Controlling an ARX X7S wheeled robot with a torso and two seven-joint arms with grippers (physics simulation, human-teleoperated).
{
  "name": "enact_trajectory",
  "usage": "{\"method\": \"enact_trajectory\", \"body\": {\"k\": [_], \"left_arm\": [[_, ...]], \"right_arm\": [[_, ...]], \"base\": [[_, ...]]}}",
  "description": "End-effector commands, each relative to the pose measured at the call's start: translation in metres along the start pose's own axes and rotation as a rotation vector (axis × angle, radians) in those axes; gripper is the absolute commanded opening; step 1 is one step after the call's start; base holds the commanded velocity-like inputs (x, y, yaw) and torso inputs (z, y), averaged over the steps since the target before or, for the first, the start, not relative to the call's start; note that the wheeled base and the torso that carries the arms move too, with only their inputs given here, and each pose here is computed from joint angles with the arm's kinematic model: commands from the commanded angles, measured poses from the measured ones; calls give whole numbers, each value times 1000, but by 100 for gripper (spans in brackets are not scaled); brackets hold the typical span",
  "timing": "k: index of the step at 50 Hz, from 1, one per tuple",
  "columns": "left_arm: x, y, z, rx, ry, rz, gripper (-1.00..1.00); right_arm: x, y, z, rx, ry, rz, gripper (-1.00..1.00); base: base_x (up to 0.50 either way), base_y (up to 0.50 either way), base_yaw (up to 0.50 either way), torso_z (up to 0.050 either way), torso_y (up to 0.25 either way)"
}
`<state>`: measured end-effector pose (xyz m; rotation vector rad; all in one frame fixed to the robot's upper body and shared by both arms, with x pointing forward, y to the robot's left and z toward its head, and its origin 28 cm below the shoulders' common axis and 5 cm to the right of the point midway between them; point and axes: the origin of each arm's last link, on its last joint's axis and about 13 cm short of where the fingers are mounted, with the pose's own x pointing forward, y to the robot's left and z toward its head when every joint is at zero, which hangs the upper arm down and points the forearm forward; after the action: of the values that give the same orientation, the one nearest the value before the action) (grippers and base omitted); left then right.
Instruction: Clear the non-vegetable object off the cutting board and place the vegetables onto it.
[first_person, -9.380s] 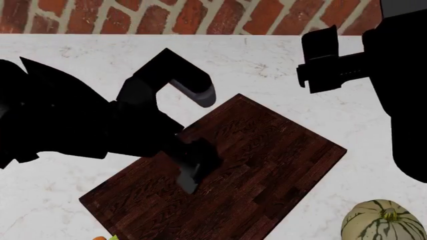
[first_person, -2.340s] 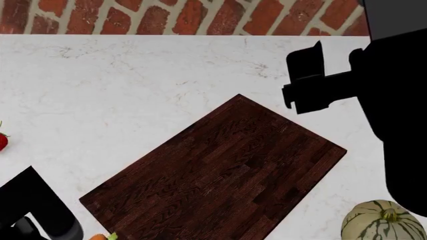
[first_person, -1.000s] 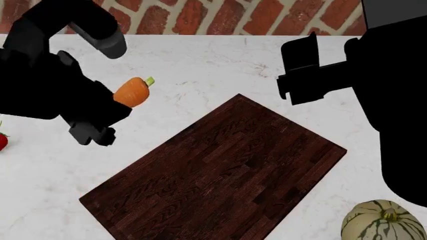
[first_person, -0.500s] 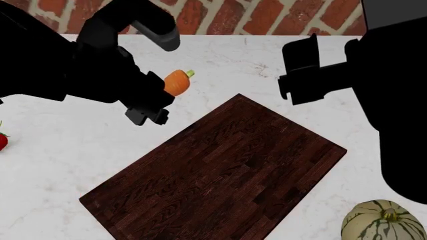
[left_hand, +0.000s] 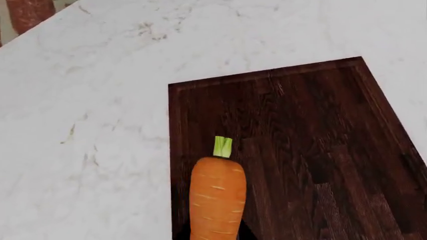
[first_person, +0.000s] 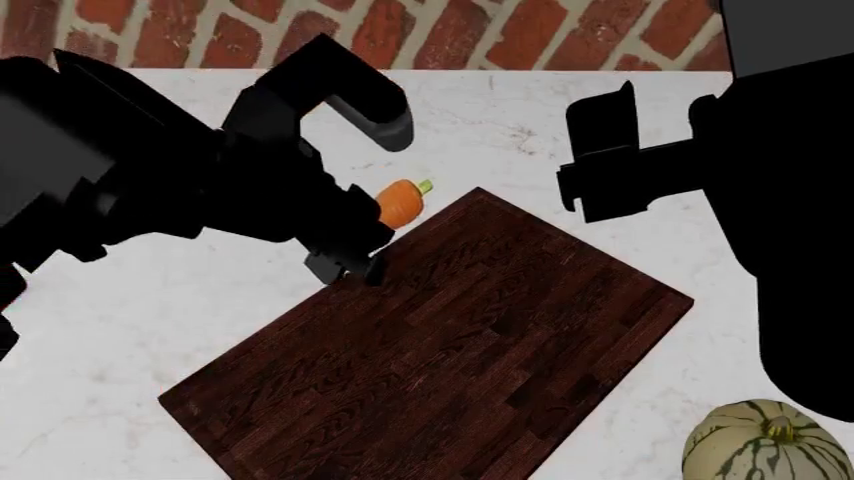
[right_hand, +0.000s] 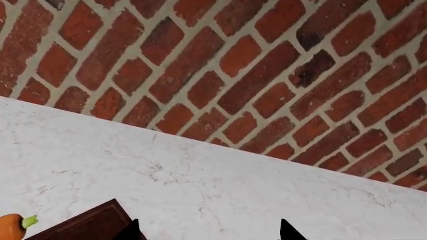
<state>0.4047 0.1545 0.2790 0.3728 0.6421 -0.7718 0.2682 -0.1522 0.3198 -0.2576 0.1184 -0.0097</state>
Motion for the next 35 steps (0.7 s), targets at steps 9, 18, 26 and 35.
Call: {"method": "enact_trajectory", "body": {"k": [9, 18, 26, 35], "left_arm": [[17, -8, -10, -10, 24, -28, -100], [24, -11, -18, -14, 40, -37, -100], [24, -12, -20, -17, 47, -42, 100], [16, -13, -15, -7, 33, -32, 100]], "right_arm": [[0, -1, 0, 9, -1, 0, 100], [-2, -1, -1, 8, -1, -4, 100], [-2, -1, -2, 7, 0, -5, 100], [-3, -2, -2, 9, -1, -7, 100]], "base": [[0, 0, 0, 0, 0], [0, 0, 0, 0, 0], [0, 0, 0, 0, 0], [0, 0, 0, 0, 0]]}}
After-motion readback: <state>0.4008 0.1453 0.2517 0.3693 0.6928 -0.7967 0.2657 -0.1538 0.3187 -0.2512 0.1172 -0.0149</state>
